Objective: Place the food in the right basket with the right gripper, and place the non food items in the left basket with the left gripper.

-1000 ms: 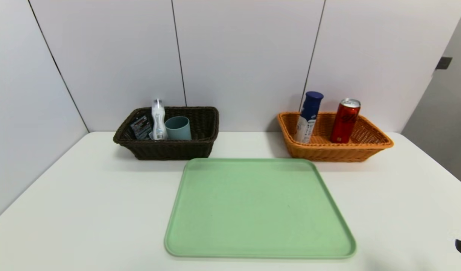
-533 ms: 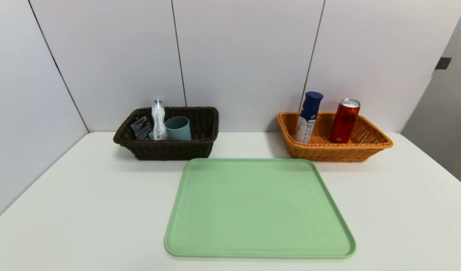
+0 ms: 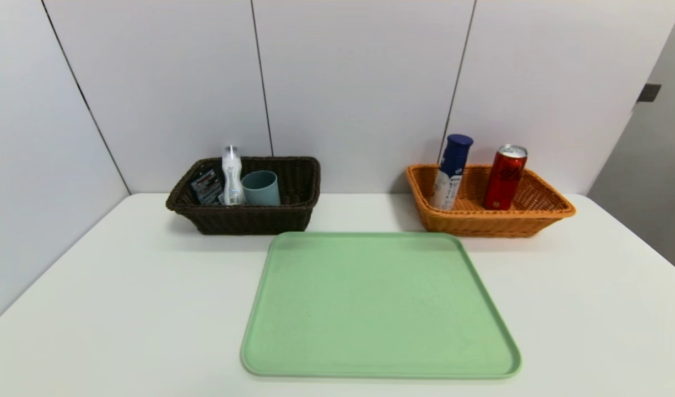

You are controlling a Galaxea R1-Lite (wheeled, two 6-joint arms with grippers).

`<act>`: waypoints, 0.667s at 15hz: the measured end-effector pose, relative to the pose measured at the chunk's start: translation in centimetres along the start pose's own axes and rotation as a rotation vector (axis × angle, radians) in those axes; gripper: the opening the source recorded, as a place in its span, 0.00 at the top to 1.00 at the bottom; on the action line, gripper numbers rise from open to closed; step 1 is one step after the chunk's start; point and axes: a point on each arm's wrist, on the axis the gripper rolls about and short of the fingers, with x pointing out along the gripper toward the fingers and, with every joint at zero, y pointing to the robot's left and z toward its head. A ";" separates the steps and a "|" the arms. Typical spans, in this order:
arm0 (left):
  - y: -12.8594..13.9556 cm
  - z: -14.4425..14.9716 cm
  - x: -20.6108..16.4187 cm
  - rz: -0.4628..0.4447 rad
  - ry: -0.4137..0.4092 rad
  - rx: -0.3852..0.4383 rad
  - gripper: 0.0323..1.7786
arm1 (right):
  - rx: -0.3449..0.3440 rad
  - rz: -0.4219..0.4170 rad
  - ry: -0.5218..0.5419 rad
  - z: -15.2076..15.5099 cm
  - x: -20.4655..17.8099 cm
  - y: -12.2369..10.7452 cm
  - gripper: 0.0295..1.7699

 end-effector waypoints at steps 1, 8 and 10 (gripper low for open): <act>0.0 -0.2 0.2 0.001 0.013 0.000 0.05 | 0.004 0.002 0.001 -0.6 -0.1 0.1 0.03; -0.1 -0.7 2.6 0.010 -0.033 -0.011 0.05 | 0.041 0.167 -0.253 -4.8 -0.1 1.2 0.03; -0.1 -1.2 4.6 0.027 -0.088 -0.014 0.05 | 0.052 0.204 -0.334 -5.9 0.8 1.7 0.03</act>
